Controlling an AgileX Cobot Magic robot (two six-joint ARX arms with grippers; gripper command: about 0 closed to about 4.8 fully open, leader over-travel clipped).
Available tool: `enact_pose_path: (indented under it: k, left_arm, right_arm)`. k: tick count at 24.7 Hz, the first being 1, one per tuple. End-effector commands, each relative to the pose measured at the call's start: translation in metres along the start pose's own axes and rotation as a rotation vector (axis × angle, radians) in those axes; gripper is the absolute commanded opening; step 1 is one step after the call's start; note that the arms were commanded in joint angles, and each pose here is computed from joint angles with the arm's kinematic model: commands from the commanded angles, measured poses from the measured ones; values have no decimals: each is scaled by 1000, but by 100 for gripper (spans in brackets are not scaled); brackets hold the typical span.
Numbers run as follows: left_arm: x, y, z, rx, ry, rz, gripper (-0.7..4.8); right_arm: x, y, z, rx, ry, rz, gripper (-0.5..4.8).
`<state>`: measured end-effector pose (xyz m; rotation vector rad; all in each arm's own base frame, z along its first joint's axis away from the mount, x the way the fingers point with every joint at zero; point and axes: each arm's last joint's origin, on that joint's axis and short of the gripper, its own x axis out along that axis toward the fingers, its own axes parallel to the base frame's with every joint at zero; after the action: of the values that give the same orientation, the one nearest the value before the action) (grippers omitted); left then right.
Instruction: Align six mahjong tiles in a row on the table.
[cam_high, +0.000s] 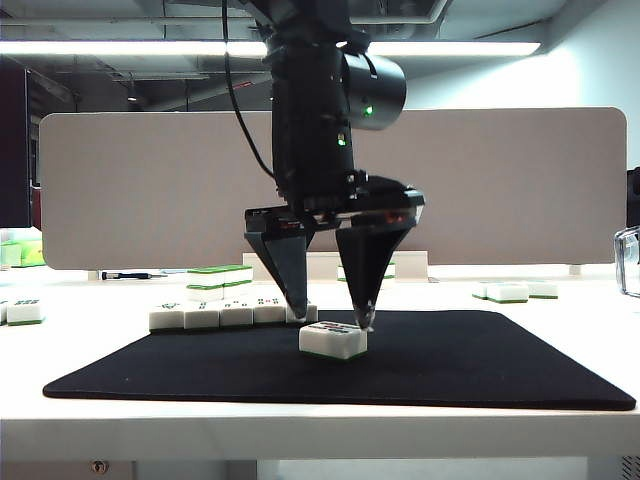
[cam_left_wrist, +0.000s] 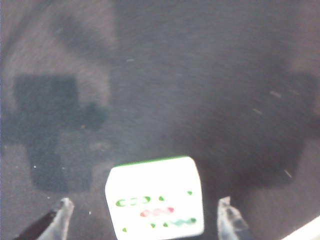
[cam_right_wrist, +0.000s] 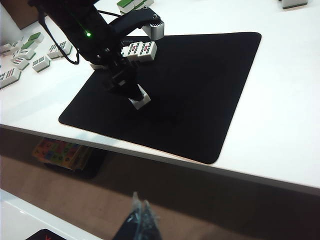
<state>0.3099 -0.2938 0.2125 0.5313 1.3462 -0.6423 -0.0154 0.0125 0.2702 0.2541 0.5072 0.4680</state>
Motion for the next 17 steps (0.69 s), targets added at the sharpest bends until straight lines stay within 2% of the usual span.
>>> enact_pose_path:
  k: [1,2,4,5,9,10,12,14,15,17]
  left_arm:
    - [3,-1,1,-48,5,-8,363]
    - [5,-1,1,-48,10,-8,360]
    - [11,-2,1,-45,26,-8,252]
    - [14,-2,1,-45,33,-9,236]
    - [5,-4,4,-16,25,-8,236]
    - [-3,-4,7,41,10,-8,236]
    - [-25,-4,19,217,-72,3,235]
    - [-41,-4,31,370,-192,37,232]
    - [-44,-1,41,452,-284,107,232]
    - [-39,6,51,551,-350,152,232]
  right_arm:
    - [-2,1,0,-15,-22,3,-1]
    - [-2,1,0,-15,-23,3,-1]
    - [-2,1,0,-15,-22,3,-1]
    - [-2,1,0,-15,-22,3,-1]
    - [-2,1,0,-16,-23,2,-1]
    - [-2,1,0,-15,-23,2,-1]
    - [-2,1,0,-15,-23,2,-1]
    - [-2,1,0,-15,-23,2,-1]
    - [-2,1,0,-15,-22,3,-1]
    - [-2,1,0,-15,-22,3,-1]
